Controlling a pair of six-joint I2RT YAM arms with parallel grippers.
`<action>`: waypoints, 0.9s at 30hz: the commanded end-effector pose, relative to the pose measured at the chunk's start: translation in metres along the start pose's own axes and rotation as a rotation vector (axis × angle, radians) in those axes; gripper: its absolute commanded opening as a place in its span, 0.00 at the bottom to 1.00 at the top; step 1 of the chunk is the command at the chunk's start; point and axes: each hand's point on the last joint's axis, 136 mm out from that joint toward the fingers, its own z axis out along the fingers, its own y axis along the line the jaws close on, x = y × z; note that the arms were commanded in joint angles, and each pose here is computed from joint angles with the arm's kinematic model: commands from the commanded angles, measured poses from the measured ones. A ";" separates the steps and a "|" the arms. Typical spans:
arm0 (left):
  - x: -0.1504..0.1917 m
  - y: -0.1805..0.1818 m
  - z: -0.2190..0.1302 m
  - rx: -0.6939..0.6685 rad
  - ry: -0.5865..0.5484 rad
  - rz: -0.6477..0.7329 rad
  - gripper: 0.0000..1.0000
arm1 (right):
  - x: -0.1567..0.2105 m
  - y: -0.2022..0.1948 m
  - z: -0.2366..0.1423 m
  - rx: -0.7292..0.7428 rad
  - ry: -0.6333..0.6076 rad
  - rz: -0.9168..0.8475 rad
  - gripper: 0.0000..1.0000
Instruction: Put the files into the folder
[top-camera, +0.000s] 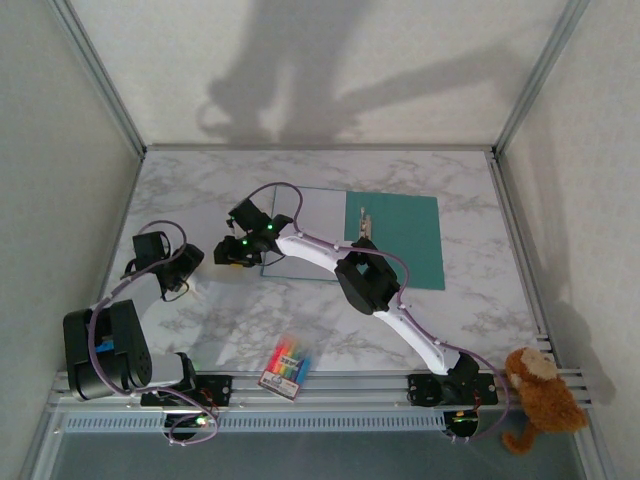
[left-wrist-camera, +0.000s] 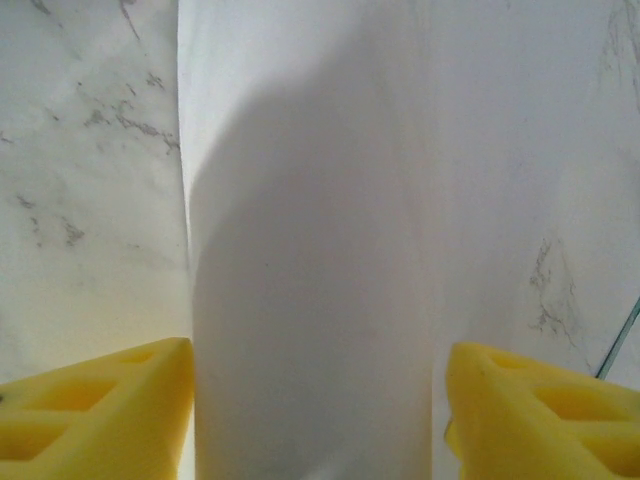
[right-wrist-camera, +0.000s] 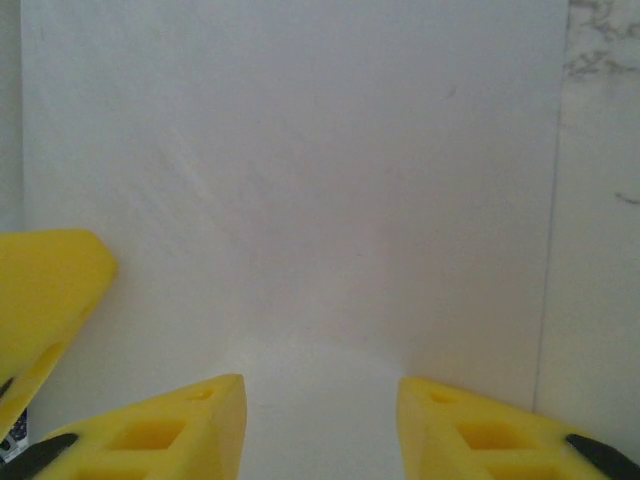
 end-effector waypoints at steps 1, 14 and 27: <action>0.005 0.000 0.002 0.011 0.015 -0.009 0.64 | 0.017 -0.003 0.012 0.000 0.042 0.011 0.44; 0.006 -0.007 -0.002 0.032 0.038 -0.030 0.52 | 0.006 0.025 -0.014 -0.053 0.016 -0.030 0.45; 0.005 -0.017 -0.007 0.079 0.042 -0.050 0.44 | -0.025 0.060 -0.102 -0.171 -0.068 -0.058 0.50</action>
